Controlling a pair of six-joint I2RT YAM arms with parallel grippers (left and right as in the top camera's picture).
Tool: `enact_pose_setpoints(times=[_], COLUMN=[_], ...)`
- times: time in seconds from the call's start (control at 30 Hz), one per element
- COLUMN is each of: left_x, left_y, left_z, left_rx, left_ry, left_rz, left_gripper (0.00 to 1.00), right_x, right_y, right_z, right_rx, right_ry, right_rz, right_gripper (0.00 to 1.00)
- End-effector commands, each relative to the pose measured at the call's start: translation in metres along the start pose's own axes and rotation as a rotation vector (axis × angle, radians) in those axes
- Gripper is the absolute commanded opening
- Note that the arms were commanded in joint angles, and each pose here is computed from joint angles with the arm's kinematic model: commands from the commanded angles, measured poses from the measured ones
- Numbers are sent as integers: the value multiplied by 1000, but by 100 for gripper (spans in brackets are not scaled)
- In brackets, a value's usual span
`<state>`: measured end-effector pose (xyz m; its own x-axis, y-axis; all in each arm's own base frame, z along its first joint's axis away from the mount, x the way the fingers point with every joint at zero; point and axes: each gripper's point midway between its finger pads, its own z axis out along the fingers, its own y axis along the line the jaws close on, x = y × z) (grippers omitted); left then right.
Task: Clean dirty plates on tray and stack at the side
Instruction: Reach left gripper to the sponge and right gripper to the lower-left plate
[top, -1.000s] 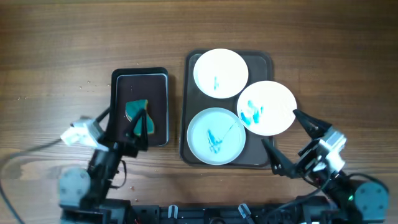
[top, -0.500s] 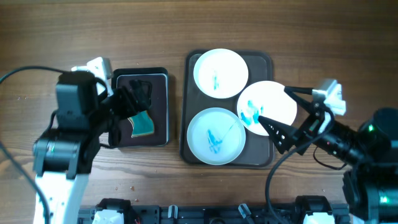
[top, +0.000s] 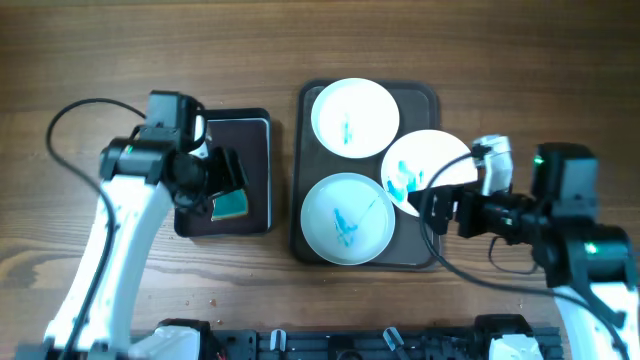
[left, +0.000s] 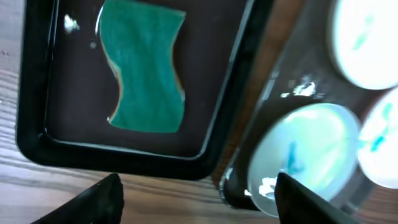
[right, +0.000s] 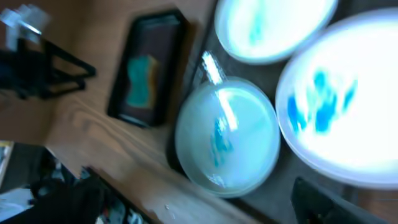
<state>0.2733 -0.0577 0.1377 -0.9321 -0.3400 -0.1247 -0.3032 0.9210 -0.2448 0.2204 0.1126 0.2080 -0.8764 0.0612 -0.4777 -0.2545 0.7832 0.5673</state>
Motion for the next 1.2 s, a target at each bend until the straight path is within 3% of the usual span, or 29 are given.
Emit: enact_pose_setpoints(times=[0.0,0.07,0.2,0.4,0.63,0.73,0.83,0.9,0.93,1.03,1.07,1.17], left_x=[-11,-17,-23,-14,-16,-25,-33,-37,-38,-40,-39,-37], left_y=[11,19,23,36,43,39,32,23,17,8,8,10], left_z=[13,18,38,84,114,117,107,95,88,73,71,73], left_rx=[-89,-139,-159,-177,-189,-170,-152,-121,-100,-66,-66,-76], left_ry=[-2,-17,-23,13,18,-17,-45,-45,-42,-43,-45,-35], left_rz=[-11,-29,-37,-46,-47,-36,-34,-33,-33,-31,-30,-32], left_gripper=[74,75,74,70,39,4,4,4,9,31,42,52], right_x=[24,37,50,47,48,48,48,48,48,48,48,48], right_y=[-31,-39,-26,-10,-10,-10,-10,-10,-10,-10,-10,-10], right_z=[23,35,58,72,72,72,72,72,72,72,72,72], right_rx=[172,235,205,169,168,168,169,169,169,170,170,170], right_ry=[103,156,231,228,229,229,230,232,231,231,231,230], right_rz=[115,142,105,81,80,80,80,81,82,85,86,87], right_gripper=[90,77,74,74,74,74,74,88,100,100,100,100])
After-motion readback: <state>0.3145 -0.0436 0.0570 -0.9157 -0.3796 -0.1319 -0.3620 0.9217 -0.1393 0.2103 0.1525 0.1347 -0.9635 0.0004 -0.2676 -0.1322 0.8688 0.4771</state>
